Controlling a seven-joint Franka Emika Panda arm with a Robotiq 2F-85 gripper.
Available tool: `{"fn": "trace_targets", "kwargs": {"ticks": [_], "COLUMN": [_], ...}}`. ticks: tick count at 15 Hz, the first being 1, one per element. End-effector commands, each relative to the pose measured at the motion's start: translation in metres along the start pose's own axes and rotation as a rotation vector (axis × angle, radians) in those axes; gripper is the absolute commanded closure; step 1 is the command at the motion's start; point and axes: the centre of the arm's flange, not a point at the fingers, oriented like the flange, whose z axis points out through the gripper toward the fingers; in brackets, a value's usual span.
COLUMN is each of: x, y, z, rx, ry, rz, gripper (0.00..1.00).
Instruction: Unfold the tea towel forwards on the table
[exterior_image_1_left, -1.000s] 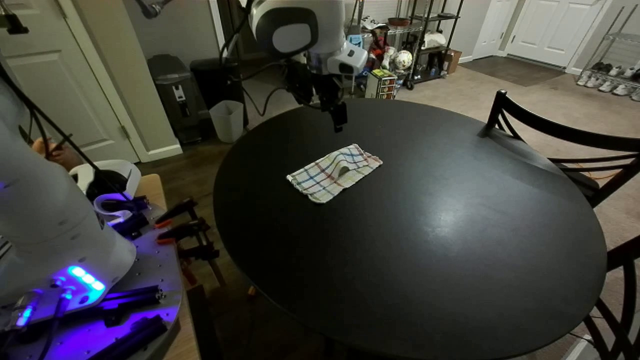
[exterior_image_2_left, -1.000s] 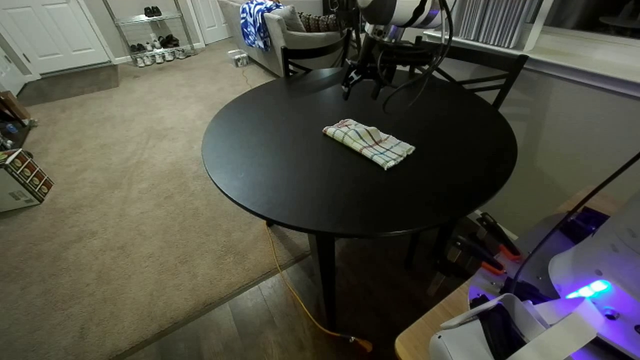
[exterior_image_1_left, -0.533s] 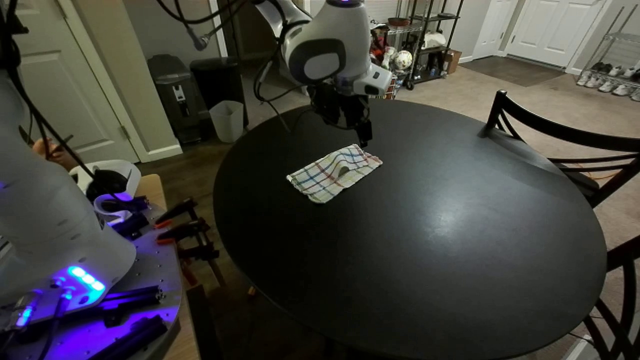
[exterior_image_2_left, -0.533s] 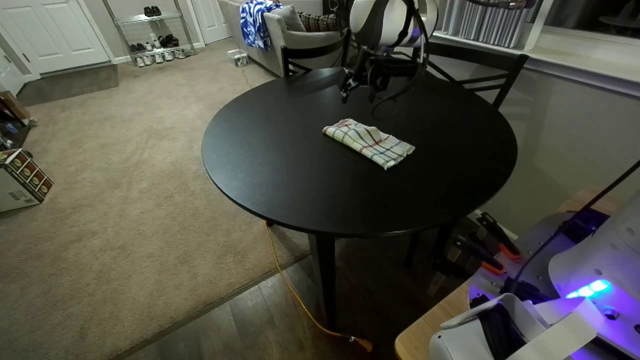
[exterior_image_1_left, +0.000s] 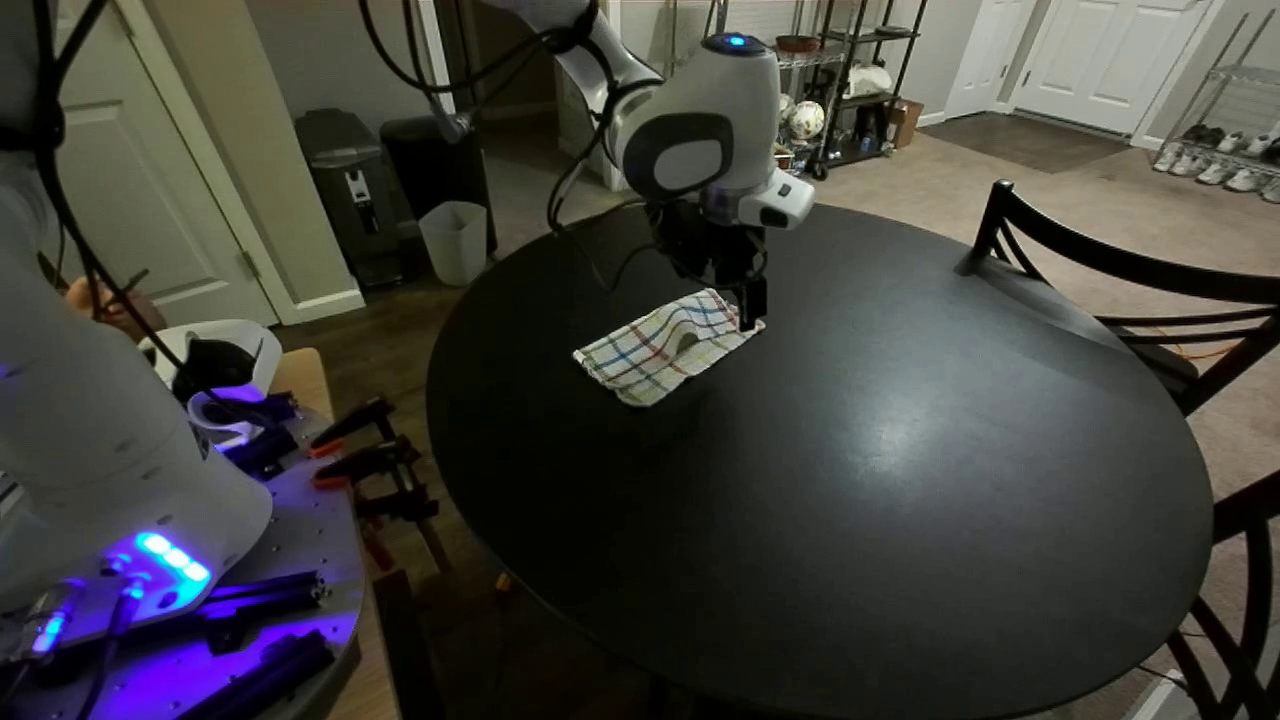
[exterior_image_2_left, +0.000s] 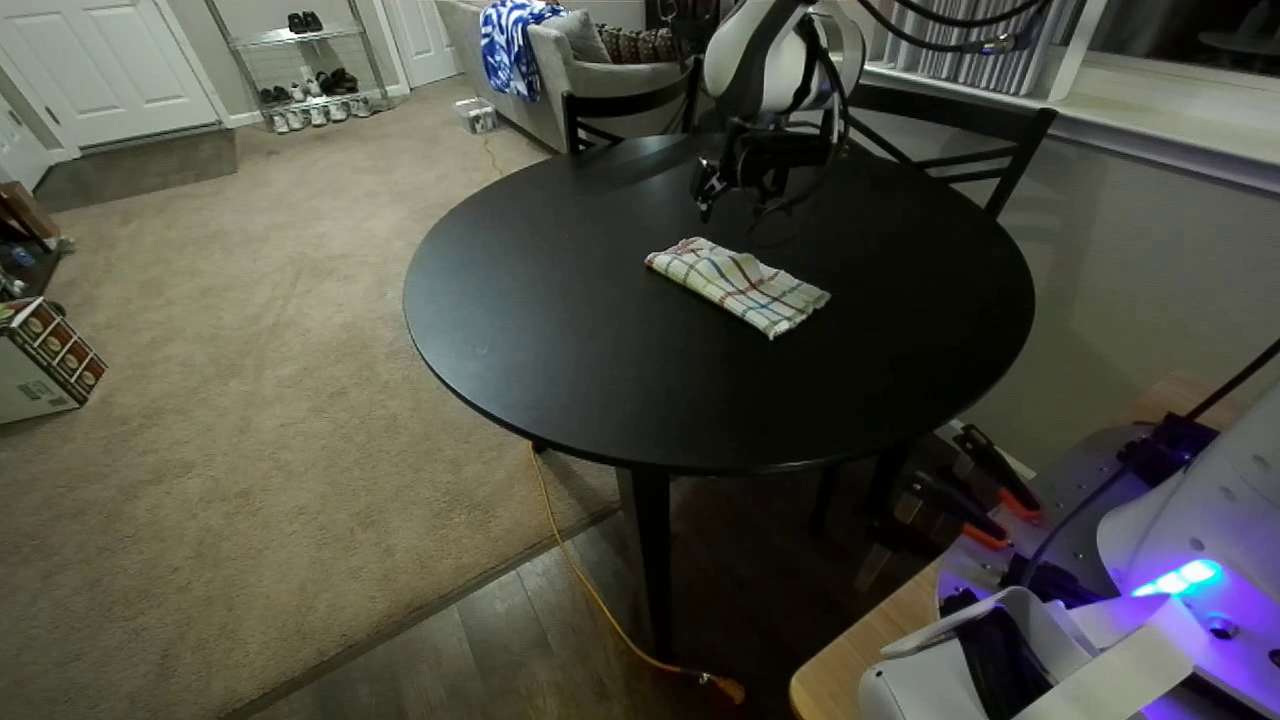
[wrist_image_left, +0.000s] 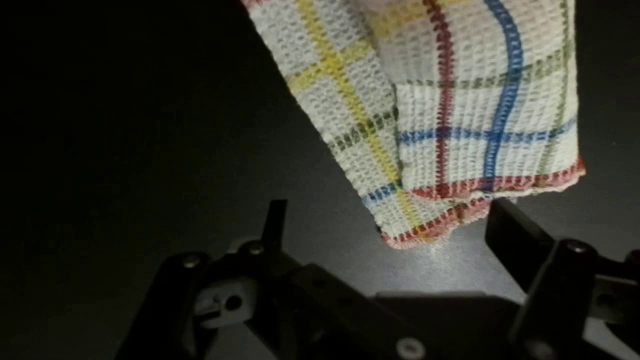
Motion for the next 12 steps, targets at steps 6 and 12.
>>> {"fn": "trace_targets", "kwargs": {"ticks": [6,12], "x": [0.012,-0.018], "y": [0.008,0.001], "z": [0.012,0.013], "rx": [-0.03,0.014], "ry": [-0.158,-0.193], "rz": [0.098,0.024], "gripper": [0.0,0.0]}}
